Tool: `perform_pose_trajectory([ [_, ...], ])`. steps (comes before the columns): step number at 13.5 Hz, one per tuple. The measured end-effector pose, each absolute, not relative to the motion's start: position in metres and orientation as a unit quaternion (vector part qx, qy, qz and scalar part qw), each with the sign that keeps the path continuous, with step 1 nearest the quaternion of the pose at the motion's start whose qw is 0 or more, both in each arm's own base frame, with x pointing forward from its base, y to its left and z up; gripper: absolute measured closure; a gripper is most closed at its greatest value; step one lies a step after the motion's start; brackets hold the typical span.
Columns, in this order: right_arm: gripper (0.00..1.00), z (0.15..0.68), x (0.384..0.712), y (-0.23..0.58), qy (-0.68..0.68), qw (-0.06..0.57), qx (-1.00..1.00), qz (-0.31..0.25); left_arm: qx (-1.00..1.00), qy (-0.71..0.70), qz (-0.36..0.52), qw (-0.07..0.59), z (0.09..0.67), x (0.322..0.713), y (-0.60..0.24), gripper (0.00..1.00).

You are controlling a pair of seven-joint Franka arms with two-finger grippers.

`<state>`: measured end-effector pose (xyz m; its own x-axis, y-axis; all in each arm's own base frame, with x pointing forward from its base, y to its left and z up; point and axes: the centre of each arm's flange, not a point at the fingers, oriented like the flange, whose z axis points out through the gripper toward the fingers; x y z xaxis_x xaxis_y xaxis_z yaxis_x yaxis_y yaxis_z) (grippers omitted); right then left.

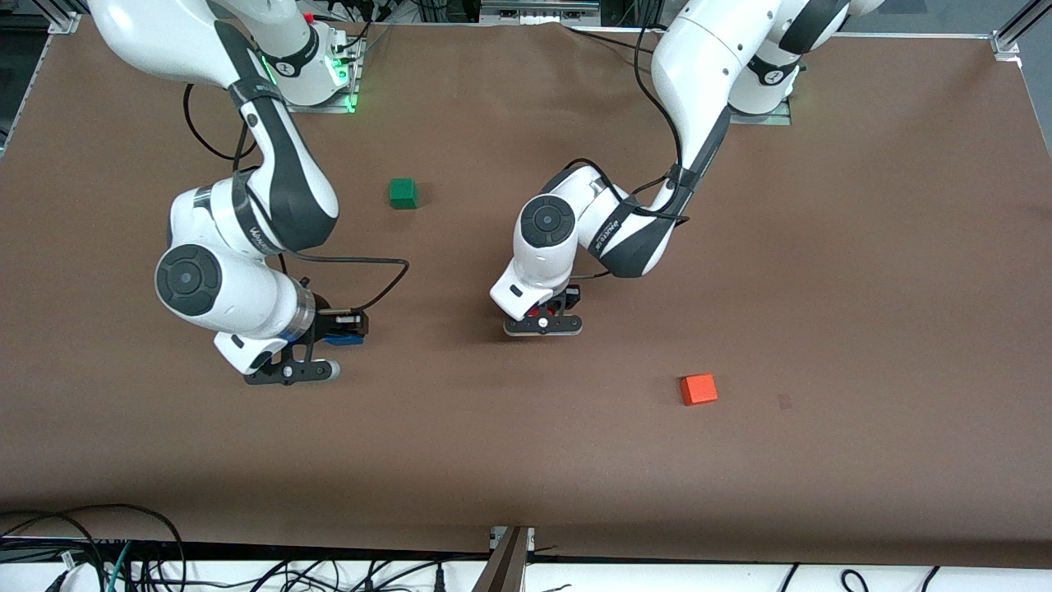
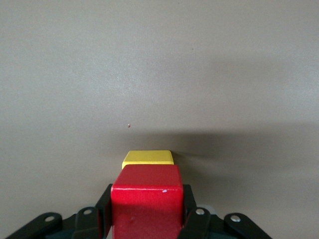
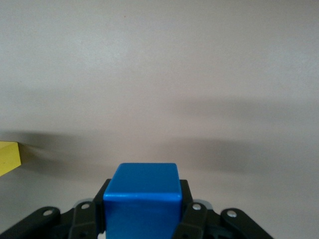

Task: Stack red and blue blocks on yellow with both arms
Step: 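Lower the red block onto the yellow block with the left gripper, then open the left gripper and withdraw while the right gripper carries the blue block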

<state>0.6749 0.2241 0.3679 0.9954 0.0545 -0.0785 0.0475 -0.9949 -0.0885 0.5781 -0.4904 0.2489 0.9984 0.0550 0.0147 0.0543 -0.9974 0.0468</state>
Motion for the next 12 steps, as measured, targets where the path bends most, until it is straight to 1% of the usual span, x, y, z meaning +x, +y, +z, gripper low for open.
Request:
perform_pose_trajectory([
  [1,0.45,0.368,0.674,0.227,-0.026,0.043,-0.998,0.040,0.999,0.027,0.008,0.023,0.249,0.578,-0.490,0.44],
  [2,0.45,0.368,0.673,0.229,-0.027,0.043,-0.998,0.040,0.999,0.027,0.008,0.023,0.249,0.578,-0.490,0.39],
  [4,0.45,0.368,0.673,0.229,-0.027,0.043,-0.998,0.041,0.999,0.029,0.002,0.016,0.252,0.579,-0.488,0.22],
  [6,0.45,0.367,0.673,0.229,-0.026,0.043,-0.998,0.041,0.999,0.037,-0.010,0.001,0.269,0.589,-0.480,0.02],
  [7,0.45,0.367,0.673,0.229,-0.024,0.043,-0.998,0.042,0.999,0.044,-0.016,-0.006,0.287,0.598,-0.471,0.00],
  [9,0.45,0.366,0.672,0.233,-0.012,0.042,-0.998,0.043,0.998,0.057,-0.025,-0.015,0.327,0.619,-0.444,0.00],
  [12,0.45,0.365,0.667,0.258,0.012,0.044,-0.998,0.033,0.998,0.057,-0.017,-0.009,0.396,0.658,-0.370,0.00],
])
